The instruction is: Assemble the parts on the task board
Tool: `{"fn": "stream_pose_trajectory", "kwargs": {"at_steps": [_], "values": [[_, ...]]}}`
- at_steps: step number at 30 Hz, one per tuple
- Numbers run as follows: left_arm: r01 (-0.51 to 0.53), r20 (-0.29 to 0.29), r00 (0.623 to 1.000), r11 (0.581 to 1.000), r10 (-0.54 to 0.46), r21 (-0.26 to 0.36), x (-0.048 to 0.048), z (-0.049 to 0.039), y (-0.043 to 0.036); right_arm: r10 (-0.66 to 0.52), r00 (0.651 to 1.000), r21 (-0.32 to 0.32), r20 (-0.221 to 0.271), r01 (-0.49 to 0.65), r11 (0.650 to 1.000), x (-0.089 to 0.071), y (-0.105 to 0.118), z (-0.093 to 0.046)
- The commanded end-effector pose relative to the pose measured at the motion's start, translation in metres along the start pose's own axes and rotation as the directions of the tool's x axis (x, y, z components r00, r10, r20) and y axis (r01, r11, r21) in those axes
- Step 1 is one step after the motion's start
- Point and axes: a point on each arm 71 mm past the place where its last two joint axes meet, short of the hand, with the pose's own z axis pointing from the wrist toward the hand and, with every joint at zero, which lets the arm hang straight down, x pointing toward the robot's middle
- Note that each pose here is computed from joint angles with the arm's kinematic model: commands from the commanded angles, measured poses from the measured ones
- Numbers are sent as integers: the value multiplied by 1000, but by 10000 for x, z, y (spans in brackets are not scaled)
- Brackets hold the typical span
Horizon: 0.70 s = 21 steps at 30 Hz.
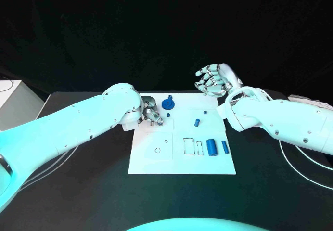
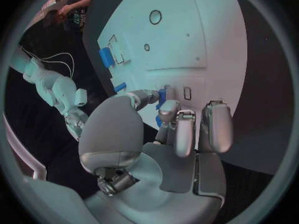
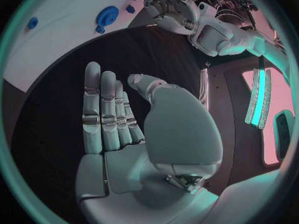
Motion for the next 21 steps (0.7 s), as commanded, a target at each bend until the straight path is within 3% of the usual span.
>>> {"fn": "stream_pose_trajectory", "kwargs": {"at_steps": [1, 21], "values": [[-9, -17, 1000, 1000, 9, 1, 25, 5, 0, -4, 1000, -14, 2, 4, 1000, -3, 13, 2], [-6, -27, 1000, 1000, 5, -3, 44, 14, 25, -4, 1000, -12, 0, 4, 1000, -1, 12, 3]]}}
